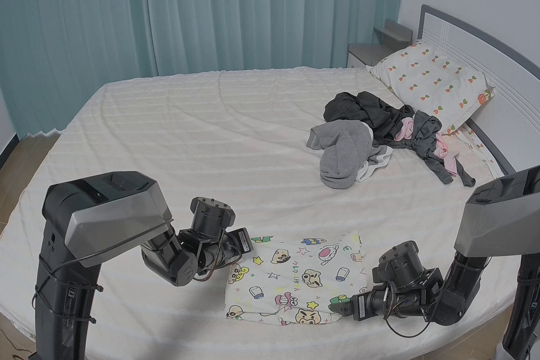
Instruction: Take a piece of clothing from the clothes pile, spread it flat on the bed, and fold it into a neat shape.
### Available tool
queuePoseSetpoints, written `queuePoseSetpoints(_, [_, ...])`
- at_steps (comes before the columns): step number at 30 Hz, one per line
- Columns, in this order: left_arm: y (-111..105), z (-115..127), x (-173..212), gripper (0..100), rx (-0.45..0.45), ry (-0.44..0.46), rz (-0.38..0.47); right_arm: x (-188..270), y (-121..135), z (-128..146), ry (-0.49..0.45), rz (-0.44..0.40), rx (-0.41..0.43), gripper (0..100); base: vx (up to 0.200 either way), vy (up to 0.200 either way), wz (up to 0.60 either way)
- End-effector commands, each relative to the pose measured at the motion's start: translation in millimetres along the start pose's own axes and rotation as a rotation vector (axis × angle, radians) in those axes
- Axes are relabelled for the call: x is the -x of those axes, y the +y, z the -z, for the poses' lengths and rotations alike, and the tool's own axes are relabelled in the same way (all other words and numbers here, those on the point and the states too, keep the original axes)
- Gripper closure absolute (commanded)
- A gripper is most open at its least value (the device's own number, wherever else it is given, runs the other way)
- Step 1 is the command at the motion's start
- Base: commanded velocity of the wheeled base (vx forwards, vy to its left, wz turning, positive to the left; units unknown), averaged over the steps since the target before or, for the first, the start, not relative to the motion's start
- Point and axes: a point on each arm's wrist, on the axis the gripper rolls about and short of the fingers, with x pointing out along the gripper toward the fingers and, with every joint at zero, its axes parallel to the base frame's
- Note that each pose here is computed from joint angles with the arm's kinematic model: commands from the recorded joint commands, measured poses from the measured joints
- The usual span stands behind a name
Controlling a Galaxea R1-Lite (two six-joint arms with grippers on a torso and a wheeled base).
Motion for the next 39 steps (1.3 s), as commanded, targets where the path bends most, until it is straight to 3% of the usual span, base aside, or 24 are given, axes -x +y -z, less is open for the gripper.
queuePoseSetpoints(1, [0, 2, 0, 100, -0.001, 0.005, -0.002, -6, 0, -2, 0.004, -0.012, -0.004, 0, 0.000, 0.000, 0.00])
queuePoseSetpoints(5, [0, 3, 0, 100, -0.002, 0.008, -0.003, -7, -1, -2, 0.019, -0.031, -0.011, 0, 0.000, 0.000, 0.00])
queuePoseSetpoints(6, [0, 3, 0, 100, -0.002, 0.006, -0.003, -8, 0, -2, 0.026, -0.035, -0.019, 100, 0.000, 0.000, 0.00])
queuePoseSetpoints(23, [6, 9, 2, 100, -0.009, 0.028, -0.019, 7, -13, 11, 0.089, -0.010, -0.039, 100, 0.000, 0.000, 0.00])
queuePoseSetpoints(27, [9, 14, 0, 100, -0.032, 0.041, -0.028, 15, -16, 14, 0.140, 0.004, -0.032, 100, 0.000, 0.000, 0.00])
queuePoseSetpoints(38, [11, 15, -1, 100, -0.034, 0.045, -0.035, 10, -12, 13, 0.148, 0.004, -0.013, 100, 0.000, 0.000, 0.00])
queuePoseSetpoints(39, [11, 15, -1, 100, -0.034, 0.045, -0.035, 10, -12, 13, 0.149, 0.008, -0.011, 0, 0.000, 0.000, 0.00])
